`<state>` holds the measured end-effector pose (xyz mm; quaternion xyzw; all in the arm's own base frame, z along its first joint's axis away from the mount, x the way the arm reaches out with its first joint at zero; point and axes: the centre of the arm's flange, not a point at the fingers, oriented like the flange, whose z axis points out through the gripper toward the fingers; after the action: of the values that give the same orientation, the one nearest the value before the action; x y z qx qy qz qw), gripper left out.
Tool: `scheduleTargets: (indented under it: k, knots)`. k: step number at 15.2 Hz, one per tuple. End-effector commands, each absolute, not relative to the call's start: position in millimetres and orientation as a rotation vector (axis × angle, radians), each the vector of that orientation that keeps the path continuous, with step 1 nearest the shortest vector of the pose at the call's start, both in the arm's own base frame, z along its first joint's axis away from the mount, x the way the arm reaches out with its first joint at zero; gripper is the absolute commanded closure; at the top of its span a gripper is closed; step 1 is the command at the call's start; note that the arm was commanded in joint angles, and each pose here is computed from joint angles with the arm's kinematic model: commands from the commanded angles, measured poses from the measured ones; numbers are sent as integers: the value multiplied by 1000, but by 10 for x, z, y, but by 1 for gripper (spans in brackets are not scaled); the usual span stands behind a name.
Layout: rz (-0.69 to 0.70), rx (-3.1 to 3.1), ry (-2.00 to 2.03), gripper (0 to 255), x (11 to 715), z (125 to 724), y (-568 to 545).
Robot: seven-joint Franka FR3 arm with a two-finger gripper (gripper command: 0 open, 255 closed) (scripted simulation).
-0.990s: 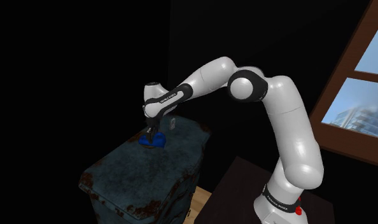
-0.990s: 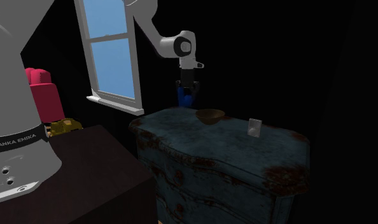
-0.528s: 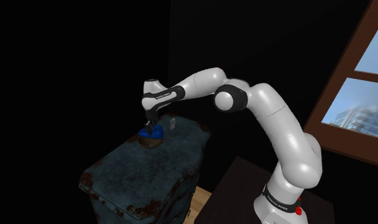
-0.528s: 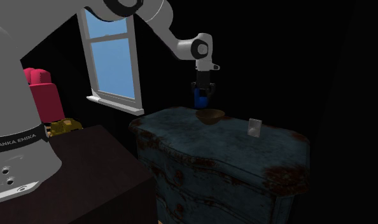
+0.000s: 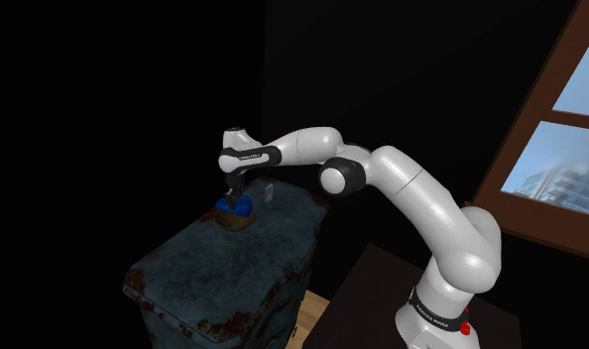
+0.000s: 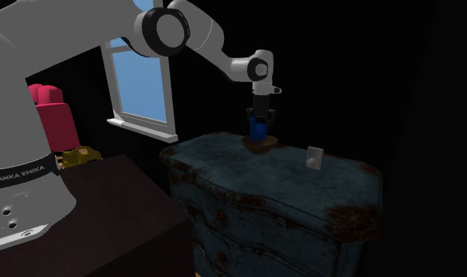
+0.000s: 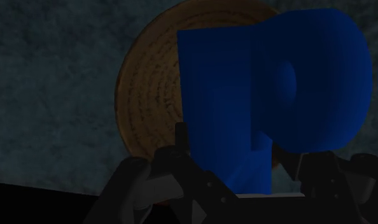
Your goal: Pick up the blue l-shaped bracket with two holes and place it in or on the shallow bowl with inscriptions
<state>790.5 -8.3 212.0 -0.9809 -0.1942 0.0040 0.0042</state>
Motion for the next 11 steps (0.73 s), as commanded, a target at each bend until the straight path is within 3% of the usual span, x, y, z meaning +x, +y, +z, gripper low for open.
scheduleTargets:
  k: [1,11]
  knots:
    - [11,-3074,-608,255,7901,2023,-79]
    - [11,-3074,-608,255,7901,1876,-79]
